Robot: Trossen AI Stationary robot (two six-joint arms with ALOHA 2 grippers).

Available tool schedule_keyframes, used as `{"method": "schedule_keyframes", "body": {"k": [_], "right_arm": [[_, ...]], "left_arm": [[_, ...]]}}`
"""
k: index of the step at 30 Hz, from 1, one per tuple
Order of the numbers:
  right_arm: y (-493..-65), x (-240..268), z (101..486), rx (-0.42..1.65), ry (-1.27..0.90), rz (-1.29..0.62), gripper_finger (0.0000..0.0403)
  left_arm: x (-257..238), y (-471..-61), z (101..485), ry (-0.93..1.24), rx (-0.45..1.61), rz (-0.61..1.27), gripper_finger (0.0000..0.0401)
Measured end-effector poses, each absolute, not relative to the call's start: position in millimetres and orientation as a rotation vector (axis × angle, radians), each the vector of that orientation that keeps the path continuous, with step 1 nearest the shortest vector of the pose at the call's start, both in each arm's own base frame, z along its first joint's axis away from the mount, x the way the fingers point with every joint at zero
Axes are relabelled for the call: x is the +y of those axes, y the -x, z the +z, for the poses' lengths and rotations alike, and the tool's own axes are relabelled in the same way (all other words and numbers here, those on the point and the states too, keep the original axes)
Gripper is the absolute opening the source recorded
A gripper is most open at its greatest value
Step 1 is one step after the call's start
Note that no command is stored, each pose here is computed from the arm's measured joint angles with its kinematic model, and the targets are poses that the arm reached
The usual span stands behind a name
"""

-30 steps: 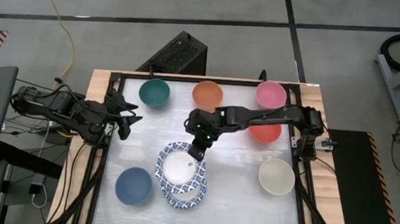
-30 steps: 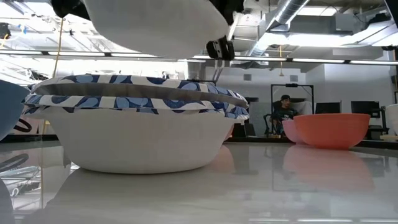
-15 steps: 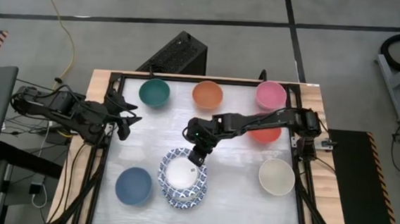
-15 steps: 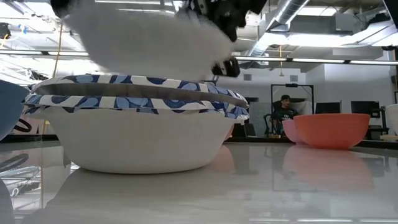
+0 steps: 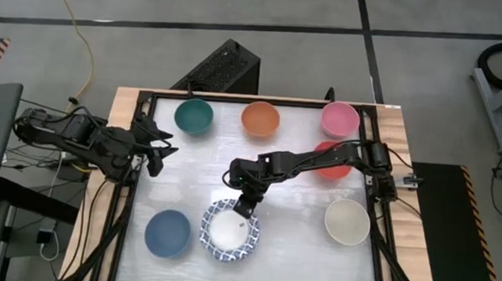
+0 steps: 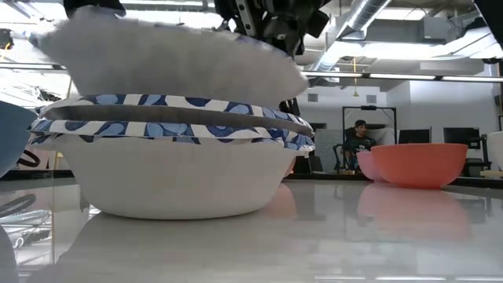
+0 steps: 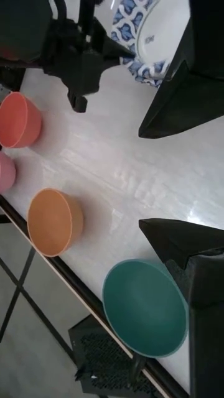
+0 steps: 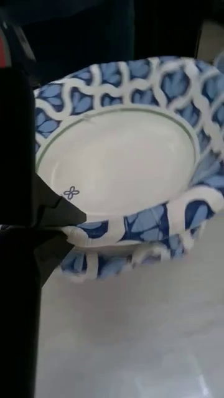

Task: Nest bowls inside each other
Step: Stack the blue patterned bowl on top of the blue patterned bowls, then stack the pink bowl on the blue patterned bowls

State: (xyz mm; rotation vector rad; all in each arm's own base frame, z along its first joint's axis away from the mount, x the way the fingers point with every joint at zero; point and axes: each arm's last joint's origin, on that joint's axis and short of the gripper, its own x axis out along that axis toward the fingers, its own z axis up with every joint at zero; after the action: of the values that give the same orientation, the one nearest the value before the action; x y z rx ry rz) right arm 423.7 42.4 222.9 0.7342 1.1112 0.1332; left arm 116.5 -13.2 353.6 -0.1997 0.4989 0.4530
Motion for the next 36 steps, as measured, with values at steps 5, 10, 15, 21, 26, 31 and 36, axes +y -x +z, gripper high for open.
{"method": "schedule_keyframes", "body": {"k": [5, 10, 15, 21, 26, 31, 36], "right_arm": [[-423.5, 42.4, 222.6, 1.114, -0.732, 0.128, 0.0027], [-422.7, 42.9, 222.2, 1.122, -0.726, 0.129, 0.0059], [-422.7, 44.4, 222.3, 1.116, -0.693, 0.152, 0.0102], [-422.7, 44.0, 222.4, 1.115, -0.692, 0.152, 0.0161], [-420.9, 40.4, 228.7, 1.099, -0.688, 0.154, 0.0186], [-414.4, 34.4, 237.3, 1.102, -0.674, 0.105, 0.0190], [-400.7, 24.3, 264.3, 1.029, -0.587, 0.007, 0.0183]], "left_arm": [[-13.1, -116.5, 353.6, 0.200, 0.499, 0.453, 0.0212], [-13.2, -116.5, 353.6, 0.200, 0.498, 0.453, 0.0212], [-13.2, -116.5, 353.6, 0.200, 0.498, 0.454, 0.0212], [-13.2, -116.5, 353.6, 0.199, 0.498, 0.453, 0.0212], [-13.1, -116.5, 353.6, 0.199, 0.498, 0.454, 0.0212], [-13.2, -116.5, 353.6, 0.192, 0.500, 0.451, 0.0212], [-13.1, -116.4, 353.6, 0.192, 0.500, 0.452, 0.0212]]}}
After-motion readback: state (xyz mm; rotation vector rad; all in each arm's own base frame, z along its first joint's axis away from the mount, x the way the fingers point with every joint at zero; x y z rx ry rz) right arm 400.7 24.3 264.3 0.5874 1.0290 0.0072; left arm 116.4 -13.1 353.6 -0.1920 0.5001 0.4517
